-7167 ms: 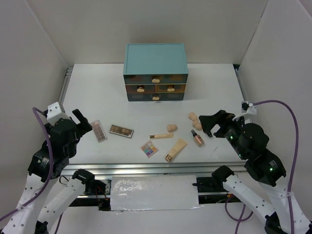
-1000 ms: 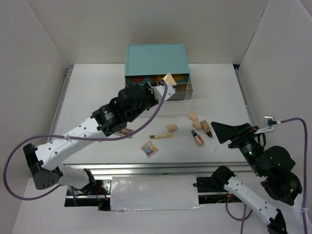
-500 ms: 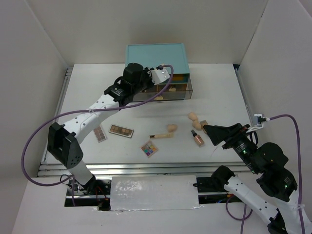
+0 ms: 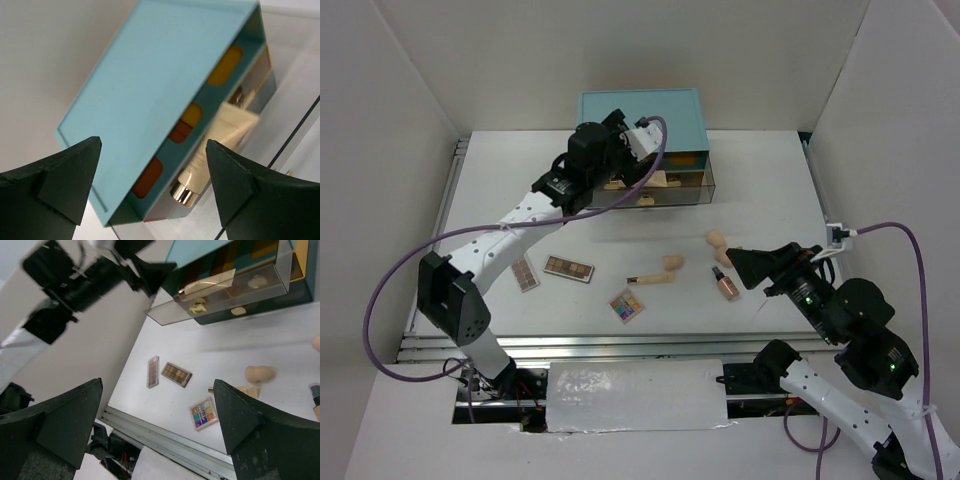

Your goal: Organize the makeup

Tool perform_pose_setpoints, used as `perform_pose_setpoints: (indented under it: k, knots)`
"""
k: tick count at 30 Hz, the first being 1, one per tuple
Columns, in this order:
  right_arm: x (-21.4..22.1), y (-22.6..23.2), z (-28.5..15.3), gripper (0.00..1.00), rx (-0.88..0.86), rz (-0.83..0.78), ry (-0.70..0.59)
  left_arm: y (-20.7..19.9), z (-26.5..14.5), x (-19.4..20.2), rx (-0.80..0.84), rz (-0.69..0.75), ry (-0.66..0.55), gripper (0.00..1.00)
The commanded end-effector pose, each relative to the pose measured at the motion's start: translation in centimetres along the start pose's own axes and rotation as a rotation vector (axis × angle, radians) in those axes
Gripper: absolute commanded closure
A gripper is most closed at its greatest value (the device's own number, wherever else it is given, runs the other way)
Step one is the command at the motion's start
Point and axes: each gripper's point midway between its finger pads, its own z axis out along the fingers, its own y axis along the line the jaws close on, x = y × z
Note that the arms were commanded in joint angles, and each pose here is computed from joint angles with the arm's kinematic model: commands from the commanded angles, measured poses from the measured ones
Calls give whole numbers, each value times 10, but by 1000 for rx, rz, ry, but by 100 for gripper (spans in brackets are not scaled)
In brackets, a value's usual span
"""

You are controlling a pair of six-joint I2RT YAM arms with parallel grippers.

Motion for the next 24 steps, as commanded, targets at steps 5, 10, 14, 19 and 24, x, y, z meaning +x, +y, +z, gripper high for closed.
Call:
perform_pose_setpoints:
  k: [5,10,14,19,24]
  knots:
    - [10,12,23,0,-53,-22,33,30,-101,-122,-19,-186,-278,1]
    - [5,17,10,0,-90,-21,22,-88,-129,-103,250,-100,-210,4]
    - [0,20,-3,0,-111,-8,13,-149,-118,-40,353,-137,-89,10]
    - [-1,29,-17,0,-152,-8,34,-191,-89,12,394,-153,22,17]
    - [-5,33,-26,0,-177,-3,30,-218,-60,45,415,-127,104,19]
